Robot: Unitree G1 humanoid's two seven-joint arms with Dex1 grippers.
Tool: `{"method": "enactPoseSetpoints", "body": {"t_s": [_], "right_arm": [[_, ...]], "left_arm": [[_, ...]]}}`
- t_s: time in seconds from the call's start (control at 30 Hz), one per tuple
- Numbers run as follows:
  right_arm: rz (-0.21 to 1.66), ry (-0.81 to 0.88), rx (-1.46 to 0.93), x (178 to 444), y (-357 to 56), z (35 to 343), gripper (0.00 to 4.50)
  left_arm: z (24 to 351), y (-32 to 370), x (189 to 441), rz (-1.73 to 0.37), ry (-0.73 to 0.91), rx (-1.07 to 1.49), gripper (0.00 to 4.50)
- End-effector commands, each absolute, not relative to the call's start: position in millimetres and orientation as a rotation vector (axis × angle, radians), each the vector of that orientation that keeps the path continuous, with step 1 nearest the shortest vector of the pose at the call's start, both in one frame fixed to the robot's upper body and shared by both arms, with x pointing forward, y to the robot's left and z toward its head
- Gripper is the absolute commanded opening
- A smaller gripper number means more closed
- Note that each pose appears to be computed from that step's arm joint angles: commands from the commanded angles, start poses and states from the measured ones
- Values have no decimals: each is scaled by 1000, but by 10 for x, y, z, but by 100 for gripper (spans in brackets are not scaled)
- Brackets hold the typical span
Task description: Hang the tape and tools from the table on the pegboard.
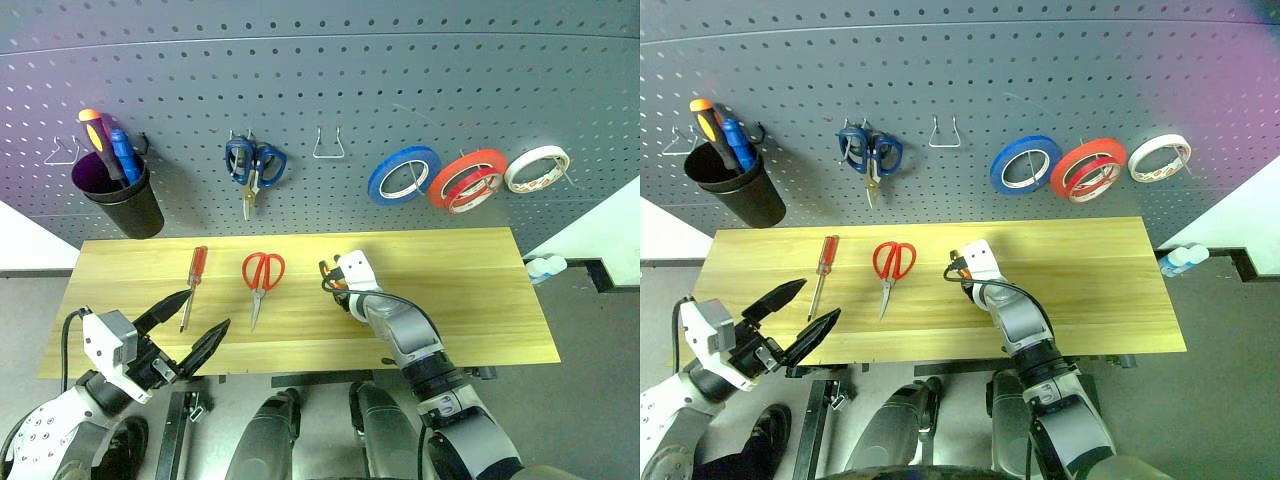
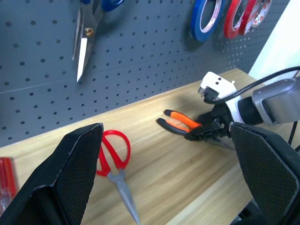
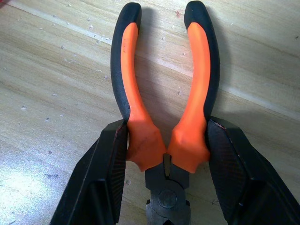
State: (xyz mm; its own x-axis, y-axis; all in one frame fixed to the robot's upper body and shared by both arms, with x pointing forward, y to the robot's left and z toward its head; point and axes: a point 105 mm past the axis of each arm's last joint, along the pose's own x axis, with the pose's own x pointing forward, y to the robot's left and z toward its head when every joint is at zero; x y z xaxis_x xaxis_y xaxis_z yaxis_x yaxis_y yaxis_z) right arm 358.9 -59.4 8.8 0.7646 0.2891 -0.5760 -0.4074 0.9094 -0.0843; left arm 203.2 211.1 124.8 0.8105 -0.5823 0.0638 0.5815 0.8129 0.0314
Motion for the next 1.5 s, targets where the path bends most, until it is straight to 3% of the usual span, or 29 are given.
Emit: {"method": "enactPoseSetpoints", "body": {"t_s": [0.03,0.43,0.77,1.03,1.5], "right_arm": [[449,495,-78,3580,-539,335,212],[641,215,190,3329,-577,891,212],[749,-39,237,3209,-665,1148,212],[796,-228,354,3177,-787,1385,212],[909,-434,364,3290,-634,1881,212]], "left_arm": [[1257,2092,2034,-634,-80,17,450],[1214,2086,2183,-663,-107,14,450],[1255,2065,2329,-679,-135,16,450],[1410,2045,2433,-667,-201,-2,450],[1533,1983,2499,-658,-289,-18,450]]}}
